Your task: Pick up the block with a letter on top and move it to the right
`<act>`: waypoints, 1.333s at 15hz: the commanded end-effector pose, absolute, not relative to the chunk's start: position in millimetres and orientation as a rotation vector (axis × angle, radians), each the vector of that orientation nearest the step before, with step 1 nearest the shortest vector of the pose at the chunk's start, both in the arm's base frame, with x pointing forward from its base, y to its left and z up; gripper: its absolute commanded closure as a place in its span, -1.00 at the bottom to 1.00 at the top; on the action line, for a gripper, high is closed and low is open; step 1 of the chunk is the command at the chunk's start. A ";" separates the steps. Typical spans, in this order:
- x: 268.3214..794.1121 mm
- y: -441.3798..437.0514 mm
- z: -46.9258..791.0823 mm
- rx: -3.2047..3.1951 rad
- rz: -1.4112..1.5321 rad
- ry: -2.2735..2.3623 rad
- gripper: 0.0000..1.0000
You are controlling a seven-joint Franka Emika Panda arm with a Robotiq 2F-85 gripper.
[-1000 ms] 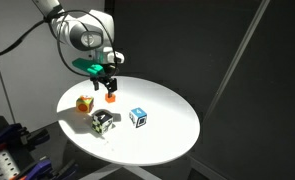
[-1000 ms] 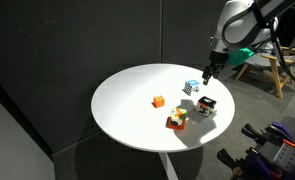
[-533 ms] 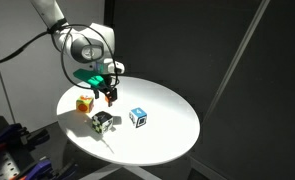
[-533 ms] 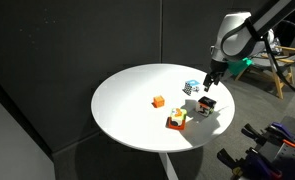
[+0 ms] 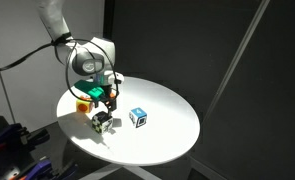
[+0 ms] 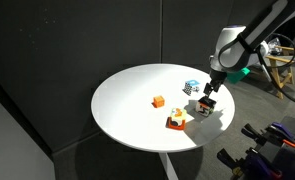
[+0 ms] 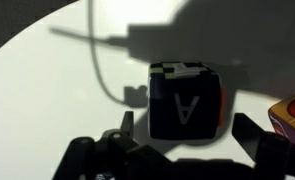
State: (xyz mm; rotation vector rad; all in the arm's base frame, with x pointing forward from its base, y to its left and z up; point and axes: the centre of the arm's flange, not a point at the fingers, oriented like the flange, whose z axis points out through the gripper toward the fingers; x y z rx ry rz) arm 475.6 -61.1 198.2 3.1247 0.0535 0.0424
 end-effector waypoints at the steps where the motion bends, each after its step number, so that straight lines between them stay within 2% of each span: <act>1: 484.2 -69.1 184.3 3.146 0.062 0.107 -1.00; 16: 491.9 -65.9 142.9 3.144 0.081 0.170 -1.00; 17: 491.3 -66.5 142.2 3.144 0.084 0.159 -0.60; 20: 490.1 -67.5 146.1 3.147 0.085 0.131 -0.14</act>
